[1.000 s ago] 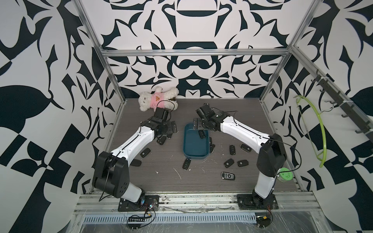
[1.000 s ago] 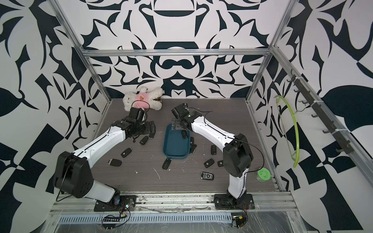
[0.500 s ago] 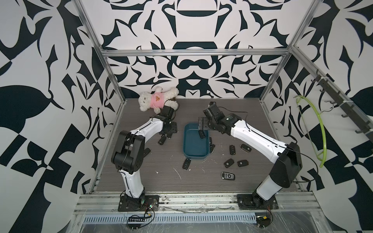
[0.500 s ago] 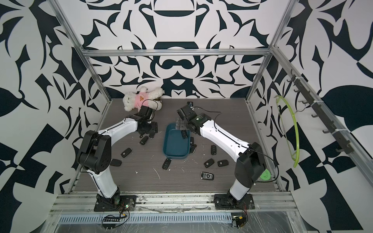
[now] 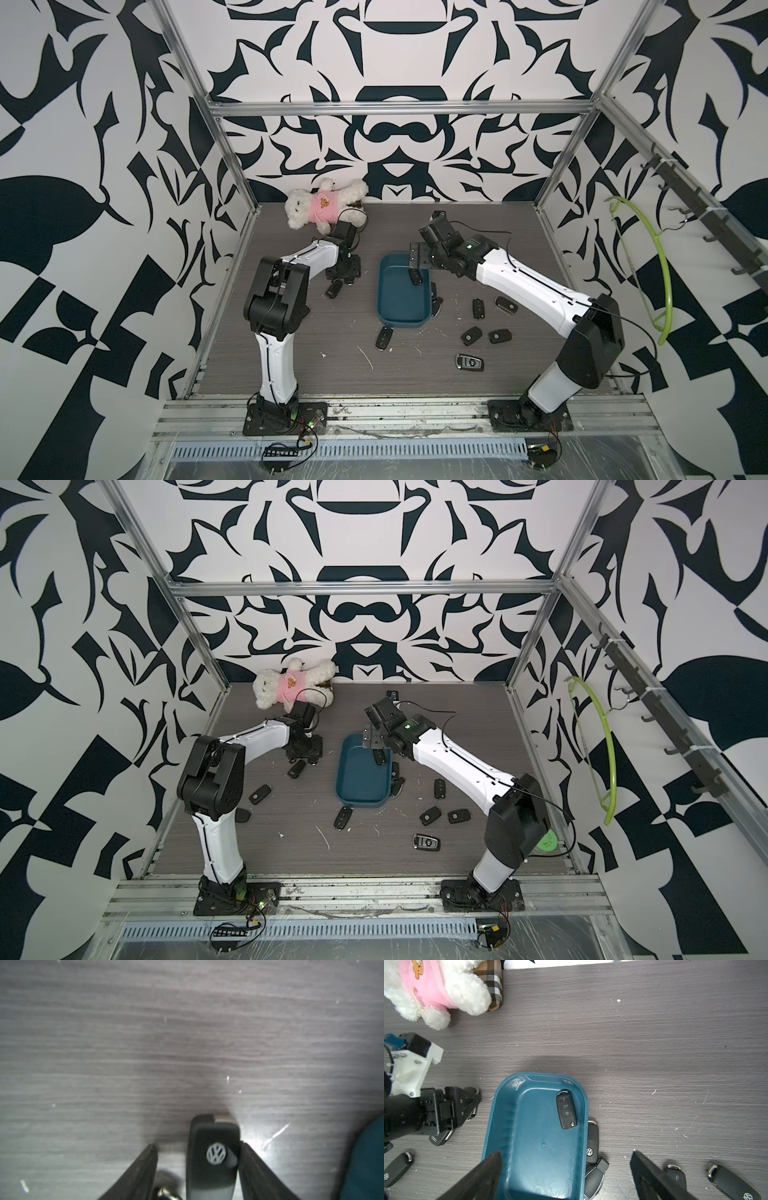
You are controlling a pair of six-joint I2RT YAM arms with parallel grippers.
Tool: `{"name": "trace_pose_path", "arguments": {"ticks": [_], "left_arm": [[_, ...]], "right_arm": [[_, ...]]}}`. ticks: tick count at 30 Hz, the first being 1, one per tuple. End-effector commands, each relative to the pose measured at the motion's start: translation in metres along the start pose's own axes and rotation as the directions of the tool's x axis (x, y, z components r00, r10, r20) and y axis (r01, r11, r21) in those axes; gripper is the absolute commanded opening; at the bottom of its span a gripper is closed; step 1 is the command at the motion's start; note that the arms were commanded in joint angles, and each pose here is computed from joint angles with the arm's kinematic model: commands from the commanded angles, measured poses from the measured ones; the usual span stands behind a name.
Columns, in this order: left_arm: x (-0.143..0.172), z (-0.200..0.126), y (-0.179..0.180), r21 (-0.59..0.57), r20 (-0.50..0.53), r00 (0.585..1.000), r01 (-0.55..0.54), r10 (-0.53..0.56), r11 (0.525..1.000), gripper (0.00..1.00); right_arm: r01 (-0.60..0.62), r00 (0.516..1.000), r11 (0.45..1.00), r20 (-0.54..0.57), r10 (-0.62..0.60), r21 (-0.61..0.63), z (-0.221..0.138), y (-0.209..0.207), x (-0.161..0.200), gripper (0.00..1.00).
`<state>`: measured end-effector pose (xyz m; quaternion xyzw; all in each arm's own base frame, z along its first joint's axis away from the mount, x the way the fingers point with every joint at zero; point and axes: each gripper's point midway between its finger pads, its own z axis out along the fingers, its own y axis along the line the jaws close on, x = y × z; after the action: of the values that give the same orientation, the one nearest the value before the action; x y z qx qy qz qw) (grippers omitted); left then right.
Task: Place the car key into the storage box
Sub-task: Pick up the car key from the center of the board.
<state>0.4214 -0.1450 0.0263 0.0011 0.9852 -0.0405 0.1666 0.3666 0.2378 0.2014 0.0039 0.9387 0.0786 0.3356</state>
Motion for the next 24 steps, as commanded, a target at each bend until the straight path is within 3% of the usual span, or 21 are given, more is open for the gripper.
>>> {"name": "trace_pose_path", "arguments": {"ticks": [1,9,14,24], "left_arm": [[0.005,0.008,0.001,-0.005,-0.041,0.999,-0.011,0.011,1.000,0.57],[0.012,0.013,-0.002,0.016,-0.070,0.998,0.009,-0.007,1.000,0.42],[0.012,0.005,-0.001,0.009,-0.074,0.997,0.025,-0.024,1.000,0.39],[0.014,-0.039,-0.012,0.031,-0.035,0.996,0.085,-0.084,0.996,0.35]], "right_arm": [[0.002,1.000,1.000,0.031,-0.002,-0.002,-0.009,0.002,-0.011,0.99],[0.000,1.000,1.000,0.024,0.000,-0.001,-0.005,0.003,-0.009,0.99],[0.006,1.000,1.000,0.014,-0.006,-0.003,-0.002,0.003,-0.005,0.99],[0.021,1.000,1.000,0.005,-0.021,-0.006,0.000,-0.002,0.004,0.99]]}}
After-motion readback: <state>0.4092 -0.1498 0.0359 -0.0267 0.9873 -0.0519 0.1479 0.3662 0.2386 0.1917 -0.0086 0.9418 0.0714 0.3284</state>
